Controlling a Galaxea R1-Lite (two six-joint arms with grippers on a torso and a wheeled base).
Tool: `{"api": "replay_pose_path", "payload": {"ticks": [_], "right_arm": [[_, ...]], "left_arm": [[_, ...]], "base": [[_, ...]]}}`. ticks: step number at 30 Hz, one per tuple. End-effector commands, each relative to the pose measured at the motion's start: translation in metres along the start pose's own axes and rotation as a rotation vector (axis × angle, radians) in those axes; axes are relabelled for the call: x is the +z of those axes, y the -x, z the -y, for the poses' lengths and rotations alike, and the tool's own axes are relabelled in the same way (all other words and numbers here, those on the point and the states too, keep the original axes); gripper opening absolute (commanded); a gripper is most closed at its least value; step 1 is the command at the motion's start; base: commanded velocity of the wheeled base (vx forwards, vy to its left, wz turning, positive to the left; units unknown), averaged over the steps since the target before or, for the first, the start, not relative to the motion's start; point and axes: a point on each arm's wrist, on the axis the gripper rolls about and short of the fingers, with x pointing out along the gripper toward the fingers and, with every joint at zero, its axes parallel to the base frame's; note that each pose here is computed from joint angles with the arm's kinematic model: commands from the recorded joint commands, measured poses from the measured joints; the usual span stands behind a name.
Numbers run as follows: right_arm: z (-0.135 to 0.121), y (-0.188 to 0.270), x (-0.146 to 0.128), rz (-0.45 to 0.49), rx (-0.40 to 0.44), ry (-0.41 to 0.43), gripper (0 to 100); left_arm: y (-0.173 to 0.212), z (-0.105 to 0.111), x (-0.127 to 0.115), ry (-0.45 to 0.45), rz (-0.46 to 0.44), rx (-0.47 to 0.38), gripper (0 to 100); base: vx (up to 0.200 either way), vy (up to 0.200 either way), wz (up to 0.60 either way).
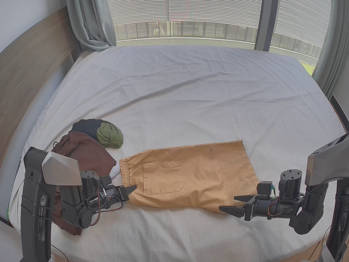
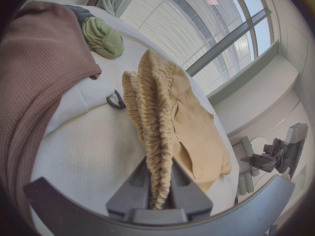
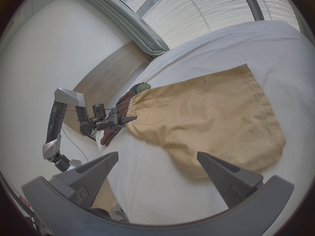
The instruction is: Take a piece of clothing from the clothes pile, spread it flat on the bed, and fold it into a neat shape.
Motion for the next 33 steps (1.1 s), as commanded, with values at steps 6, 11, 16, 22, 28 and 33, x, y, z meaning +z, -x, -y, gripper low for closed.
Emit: {"api": "replay_pose_path", "payload": {"ticks": [6,11,16,22,28,33], "right_arm": [[0.010,-0.001,-0.002,-0.002,-0.022,-0.018,100],[0.011,-0.002,-0.004,-0.006,-0.026,-0.023,100],[0.014,-0.001,-0.002,0.001,-0.034,-0.027,100],[0.020,0.001,-0.002,0.005,-0.049,-0.036,100],[0.022,0.001,-0.004,0.002,-0.054,-0.041,100],[0.024,-0.001,-0.006,-0.005,-0.057,-0.047,100]], "left_arm": [[0.007,0.006,0.005,-0.008,0.011,-0.004,0],[0.009,0.007,0.010,-0.019,0.025,-0.006,0],[0.013,0.005,0.009,-0.022,0.020,0.004,0],[0.028,0.011,0.013,-0.013,0.011,-0.003,0],[0.046,0.011,0.023,-0.005,0.008,-0.053,0],[0.053,0.009,0.027,0.002,0.007,-0.071,0]], "base": [[0.000,0.000,0.00],[0.000,0.000,0.00],[0.000,0.000,0.00],[0.000,0.000,0.00],[0.000,0.000,0.00],[0.000,0.000,0.00]]}}
